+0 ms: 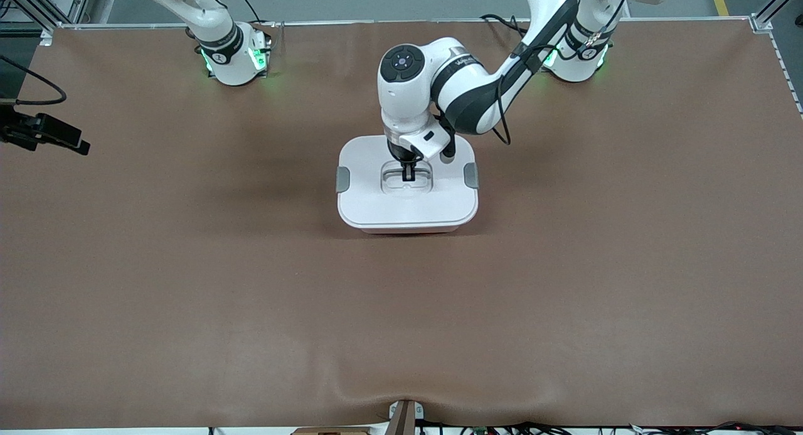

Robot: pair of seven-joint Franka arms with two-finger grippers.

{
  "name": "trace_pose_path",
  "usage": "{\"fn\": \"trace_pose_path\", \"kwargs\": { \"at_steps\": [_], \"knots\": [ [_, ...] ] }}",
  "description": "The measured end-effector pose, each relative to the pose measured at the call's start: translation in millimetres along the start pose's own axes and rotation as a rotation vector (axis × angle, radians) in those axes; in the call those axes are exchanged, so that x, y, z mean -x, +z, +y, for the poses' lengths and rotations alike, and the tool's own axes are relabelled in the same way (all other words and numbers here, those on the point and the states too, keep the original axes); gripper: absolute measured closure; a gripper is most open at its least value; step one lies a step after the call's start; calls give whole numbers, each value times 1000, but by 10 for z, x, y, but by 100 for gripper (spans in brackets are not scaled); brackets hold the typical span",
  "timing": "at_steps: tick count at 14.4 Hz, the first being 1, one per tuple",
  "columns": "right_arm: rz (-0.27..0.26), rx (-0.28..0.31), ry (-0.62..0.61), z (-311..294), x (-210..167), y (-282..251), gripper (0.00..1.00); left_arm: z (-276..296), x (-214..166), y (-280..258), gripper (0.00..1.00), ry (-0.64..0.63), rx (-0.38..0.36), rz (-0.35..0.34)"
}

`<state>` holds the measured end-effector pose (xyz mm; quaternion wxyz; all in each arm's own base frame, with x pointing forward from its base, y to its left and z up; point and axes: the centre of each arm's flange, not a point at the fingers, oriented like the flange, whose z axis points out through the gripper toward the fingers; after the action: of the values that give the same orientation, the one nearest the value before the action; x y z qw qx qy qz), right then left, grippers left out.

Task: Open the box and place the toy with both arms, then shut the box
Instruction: 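Lower the lid onto the box and open the left gripper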

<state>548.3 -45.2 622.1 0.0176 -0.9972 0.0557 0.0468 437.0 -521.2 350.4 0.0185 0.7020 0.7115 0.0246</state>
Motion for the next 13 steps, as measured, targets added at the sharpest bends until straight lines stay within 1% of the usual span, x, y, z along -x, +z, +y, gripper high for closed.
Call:
{"fn": "trace_pose_path", "kwargs": {
  "at_steps": [9, 10, 13],
  "knots": [
    [0, 0, 0, 0, 0, 0, 0, 43, -28, 21, 93, -5, 1, 1],
    [0, 0, 0, 0, 0, 0, 0, 56, -31, 11, 88, -4, 3, -1],
    [0, 0, 0, 0, 0, 0, 0, 113, -36, -73, 59, 5, 14, -10]
  ]
}}
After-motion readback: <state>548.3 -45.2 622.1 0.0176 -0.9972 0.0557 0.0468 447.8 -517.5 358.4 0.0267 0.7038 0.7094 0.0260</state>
